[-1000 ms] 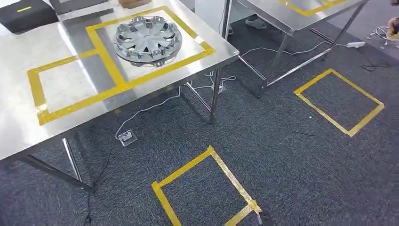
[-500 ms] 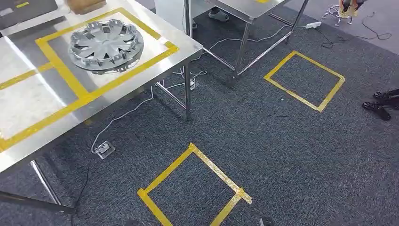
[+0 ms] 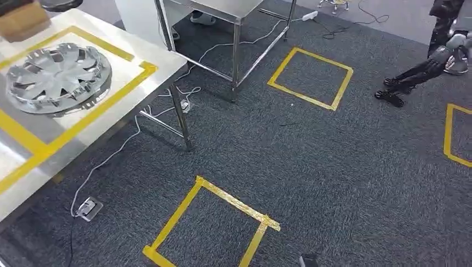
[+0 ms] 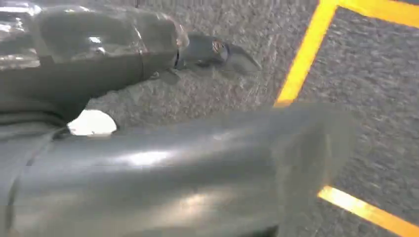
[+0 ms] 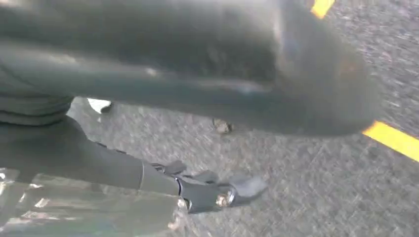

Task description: Take the parts from the cabinet and place them on the table.

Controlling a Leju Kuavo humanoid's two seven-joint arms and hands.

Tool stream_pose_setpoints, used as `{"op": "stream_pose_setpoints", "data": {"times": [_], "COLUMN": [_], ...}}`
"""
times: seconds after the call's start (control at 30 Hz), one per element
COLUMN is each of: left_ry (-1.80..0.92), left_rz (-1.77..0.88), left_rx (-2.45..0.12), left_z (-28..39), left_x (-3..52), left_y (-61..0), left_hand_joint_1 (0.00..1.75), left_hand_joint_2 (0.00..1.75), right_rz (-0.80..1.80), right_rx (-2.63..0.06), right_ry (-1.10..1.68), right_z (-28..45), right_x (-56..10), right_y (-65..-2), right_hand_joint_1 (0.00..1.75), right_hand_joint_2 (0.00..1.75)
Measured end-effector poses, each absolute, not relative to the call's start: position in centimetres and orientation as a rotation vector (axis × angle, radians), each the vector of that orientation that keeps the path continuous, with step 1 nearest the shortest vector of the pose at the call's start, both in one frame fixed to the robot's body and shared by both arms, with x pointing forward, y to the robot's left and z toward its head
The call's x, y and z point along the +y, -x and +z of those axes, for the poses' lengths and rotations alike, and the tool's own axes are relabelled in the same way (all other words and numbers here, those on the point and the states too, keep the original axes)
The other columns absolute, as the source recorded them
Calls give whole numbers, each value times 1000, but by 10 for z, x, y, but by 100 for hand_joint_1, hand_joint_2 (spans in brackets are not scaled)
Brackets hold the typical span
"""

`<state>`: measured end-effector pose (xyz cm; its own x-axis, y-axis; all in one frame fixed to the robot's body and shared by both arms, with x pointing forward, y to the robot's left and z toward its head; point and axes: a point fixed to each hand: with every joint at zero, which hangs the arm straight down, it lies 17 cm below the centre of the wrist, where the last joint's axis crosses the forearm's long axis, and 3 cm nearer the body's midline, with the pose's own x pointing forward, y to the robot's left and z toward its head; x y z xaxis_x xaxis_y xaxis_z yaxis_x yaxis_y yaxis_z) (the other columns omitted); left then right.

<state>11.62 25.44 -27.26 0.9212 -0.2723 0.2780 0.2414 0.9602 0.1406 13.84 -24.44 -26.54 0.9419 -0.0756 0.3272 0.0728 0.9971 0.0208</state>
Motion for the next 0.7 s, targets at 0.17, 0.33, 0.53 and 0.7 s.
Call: {"op": "stream_pose_setpoints", "data": {"times": [0.17, 0.33, 0.53, 0.7], "left_ry": [-113, -116, -93, -98], "left_rz": [-264, -265, -282, -278], "left_rx": [-305, -317, -322, -308], "left_z": [-273, -271, -269, -271], "left_x": [255, 254, 243, 249], "left_y": [-117, -124, -128, -124], "left_hand_joint_1": [0, 0, 0, 0], "left_hand_joint_2": [0, 0, 0, 0], "right_rz": [-40, -19, -51, -58], "right_rx": [-330, -318, -347, -321], "right_ry": [-30, -3, 21, 8], "right_z": [-264, -268, -266, -266], "right_x": [-227, -238, -251, -239], "right_y": [-141, -128, -136, -135], "right_hand_joint_1": [0, 0, 0, 0], "right_hand_joint_2": [0, 0, 0, 0]}}
